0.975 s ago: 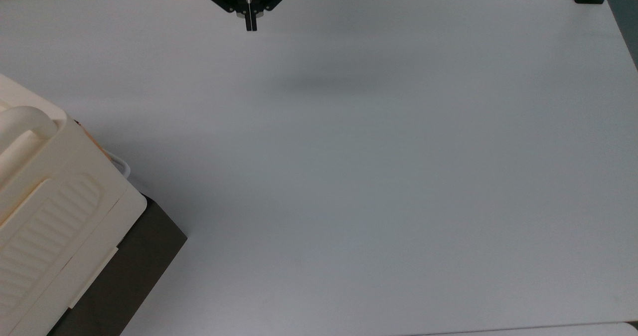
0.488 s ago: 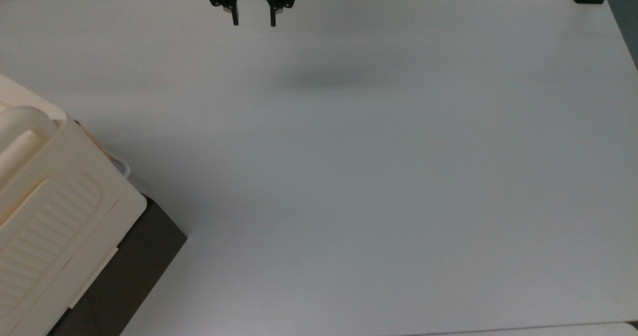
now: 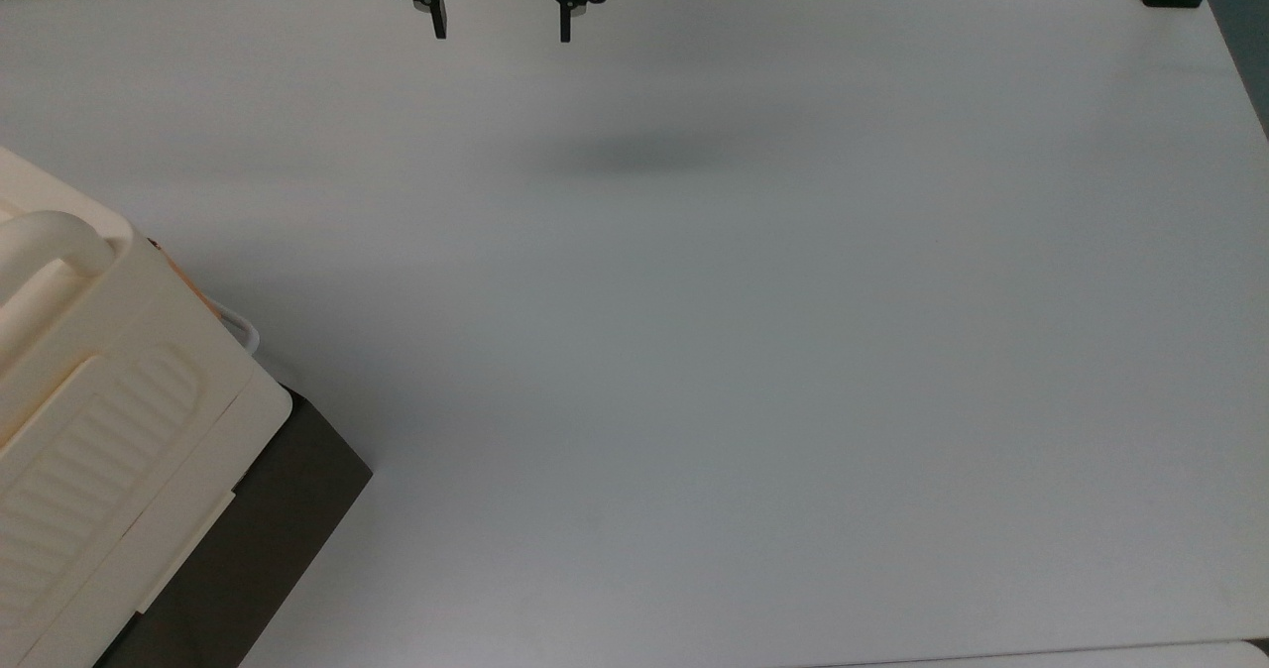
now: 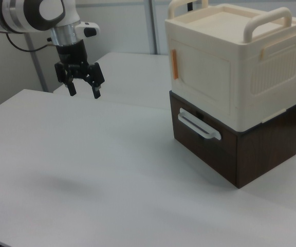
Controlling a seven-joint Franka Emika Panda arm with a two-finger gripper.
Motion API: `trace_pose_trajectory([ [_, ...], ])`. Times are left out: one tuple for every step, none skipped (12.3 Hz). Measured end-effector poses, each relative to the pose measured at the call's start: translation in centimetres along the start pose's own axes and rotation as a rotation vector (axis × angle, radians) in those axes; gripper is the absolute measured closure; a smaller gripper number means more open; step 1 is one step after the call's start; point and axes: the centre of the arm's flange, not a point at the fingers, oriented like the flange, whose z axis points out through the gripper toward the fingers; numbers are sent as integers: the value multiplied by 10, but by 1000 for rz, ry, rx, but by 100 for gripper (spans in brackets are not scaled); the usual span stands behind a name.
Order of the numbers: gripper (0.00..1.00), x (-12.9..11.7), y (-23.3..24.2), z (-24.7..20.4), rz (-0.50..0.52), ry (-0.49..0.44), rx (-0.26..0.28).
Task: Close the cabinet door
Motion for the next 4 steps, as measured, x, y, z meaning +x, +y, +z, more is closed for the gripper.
trace_pose_trajectory([
  [0,0,0,0,0,0,0],
  [0,0,0,0,0,1,0],
  [0,0,0,0,6,1,0],
  [0,0,0,-1,14,1,0],
])
